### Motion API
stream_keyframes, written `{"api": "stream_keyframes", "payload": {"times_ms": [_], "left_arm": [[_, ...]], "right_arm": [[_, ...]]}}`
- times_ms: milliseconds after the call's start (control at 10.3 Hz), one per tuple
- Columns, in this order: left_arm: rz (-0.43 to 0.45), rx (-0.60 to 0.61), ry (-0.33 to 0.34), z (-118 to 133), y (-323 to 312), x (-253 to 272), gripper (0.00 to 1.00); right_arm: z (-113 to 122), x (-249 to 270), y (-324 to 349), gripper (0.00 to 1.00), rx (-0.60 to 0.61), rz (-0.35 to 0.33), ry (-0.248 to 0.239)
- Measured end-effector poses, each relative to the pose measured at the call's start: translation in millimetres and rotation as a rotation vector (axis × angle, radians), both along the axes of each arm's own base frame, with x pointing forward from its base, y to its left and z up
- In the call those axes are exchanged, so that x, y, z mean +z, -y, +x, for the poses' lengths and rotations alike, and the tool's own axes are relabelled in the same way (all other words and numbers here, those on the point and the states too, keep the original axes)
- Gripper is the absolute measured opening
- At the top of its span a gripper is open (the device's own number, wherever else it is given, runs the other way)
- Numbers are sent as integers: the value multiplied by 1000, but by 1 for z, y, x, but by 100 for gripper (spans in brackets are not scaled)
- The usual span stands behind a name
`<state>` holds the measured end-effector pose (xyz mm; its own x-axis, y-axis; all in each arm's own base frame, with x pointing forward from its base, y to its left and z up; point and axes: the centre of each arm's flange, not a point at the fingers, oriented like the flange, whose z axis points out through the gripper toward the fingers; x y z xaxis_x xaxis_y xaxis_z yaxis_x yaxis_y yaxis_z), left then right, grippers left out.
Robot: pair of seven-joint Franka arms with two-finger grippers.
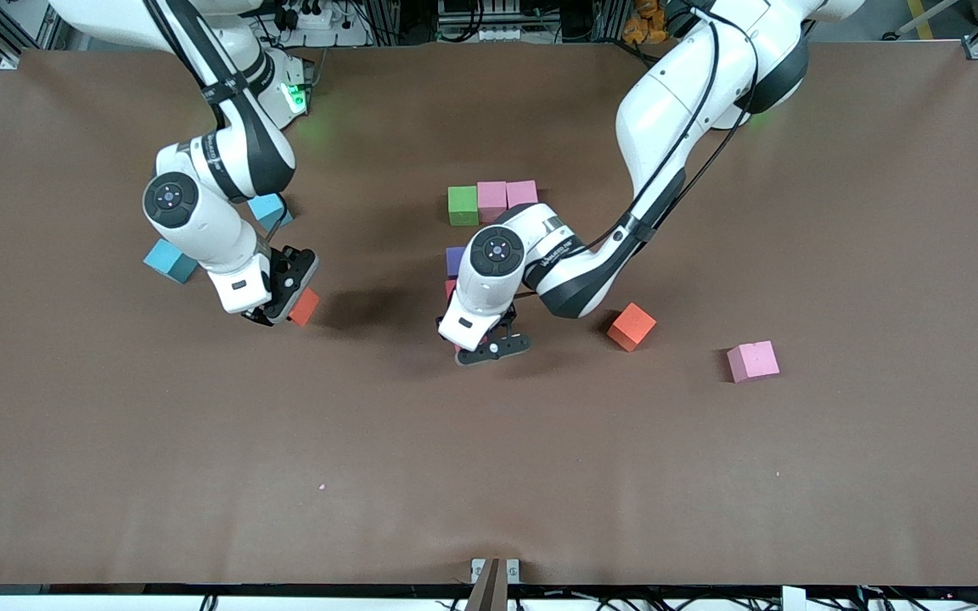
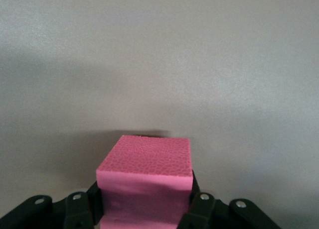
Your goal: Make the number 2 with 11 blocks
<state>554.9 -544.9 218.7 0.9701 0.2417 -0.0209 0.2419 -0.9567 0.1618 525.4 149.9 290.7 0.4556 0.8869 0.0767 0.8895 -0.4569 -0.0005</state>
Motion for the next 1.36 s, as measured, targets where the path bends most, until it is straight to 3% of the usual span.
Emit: {"api": "stream_keyframes", "payload": {"times_ms": [1359], "left_arm": [[12,-79,-2,-12,9,-12,60]], "right_arm": [[3,-6,7,60,-10,-4,-31]]}}
